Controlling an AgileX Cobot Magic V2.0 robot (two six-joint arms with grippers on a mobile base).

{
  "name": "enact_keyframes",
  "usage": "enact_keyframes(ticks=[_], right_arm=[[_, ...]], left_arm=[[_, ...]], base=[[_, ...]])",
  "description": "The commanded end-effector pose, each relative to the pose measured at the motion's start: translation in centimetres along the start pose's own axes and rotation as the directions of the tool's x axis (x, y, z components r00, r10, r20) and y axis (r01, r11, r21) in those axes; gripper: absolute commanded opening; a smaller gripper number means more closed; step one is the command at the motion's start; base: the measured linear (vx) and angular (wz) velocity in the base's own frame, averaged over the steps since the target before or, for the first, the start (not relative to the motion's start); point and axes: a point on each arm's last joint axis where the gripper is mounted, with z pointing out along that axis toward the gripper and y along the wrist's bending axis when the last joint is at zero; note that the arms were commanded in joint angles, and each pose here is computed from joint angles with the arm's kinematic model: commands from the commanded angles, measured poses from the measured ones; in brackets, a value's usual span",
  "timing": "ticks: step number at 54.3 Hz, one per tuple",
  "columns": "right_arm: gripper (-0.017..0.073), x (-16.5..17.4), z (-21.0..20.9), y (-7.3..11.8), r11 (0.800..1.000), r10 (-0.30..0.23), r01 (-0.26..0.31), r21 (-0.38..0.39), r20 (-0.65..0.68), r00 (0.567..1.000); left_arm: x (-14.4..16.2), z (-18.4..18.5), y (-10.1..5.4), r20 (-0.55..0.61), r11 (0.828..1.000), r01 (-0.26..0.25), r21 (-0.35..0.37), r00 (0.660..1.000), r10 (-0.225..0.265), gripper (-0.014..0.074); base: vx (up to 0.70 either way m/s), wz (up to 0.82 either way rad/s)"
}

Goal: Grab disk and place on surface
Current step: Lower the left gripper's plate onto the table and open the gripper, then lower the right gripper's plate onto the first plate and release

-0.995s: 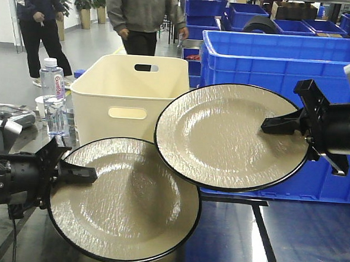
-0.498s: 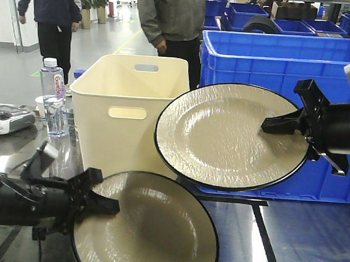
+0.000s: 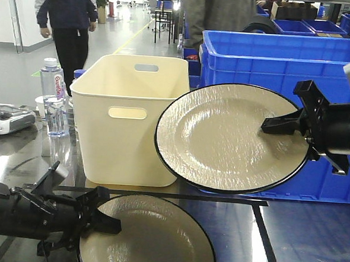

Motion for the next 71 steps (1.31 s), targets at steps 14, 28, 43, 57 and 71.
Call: enact_keyframes(ticks=[14,28,43,57,71], right_arm=[[-0.0005,-0.9,-2.1,3.1,0.994,0.007,0.005,-0.110,0.111,0.994],[-0.0005,-0.9,-2.1,3.1,0.994,0.006,0.006,-0.109,0.111,0.994],[-0.0005,-0.8,-2.1,3.1,0.994,0.002,0.008,-0.110,0.096,0.995],[-0.0005,0.8,0.4,3.9,0.995,-0.065,0.069,-0.079,0.042,0.997],[-0.0005,4.3,6.9,4.3,0.996,-0.074,0.070,-0.050,-0.089,0.993]], left_arm=[[-0.3,-1.3,-1.4,0.008,0.994,-0.107,-0.012,0.994,0.107,0.0533],[0.1,-2.7,-1.1,-0.034,0.956,-0.269,-0.121,0.963,0.267,0.0592],[-0.6,-9.0,-2.4,0.097,0.918,-0.345,-0.196,0.925,0.368,0.0592],[0.6,-15.2,-5.7,0.289,0.878,-0.409,-0.248,0.834,0.470,0.0592],[1.6,-18.0,-7.8,0.416,0.852,-0.440,-0.284,0.744,0.523,0.0592]], base=[[0.00,0.00],[0.00,0.00],[0.00,0.00],[0.00,0.00],[0.00,0.00]])
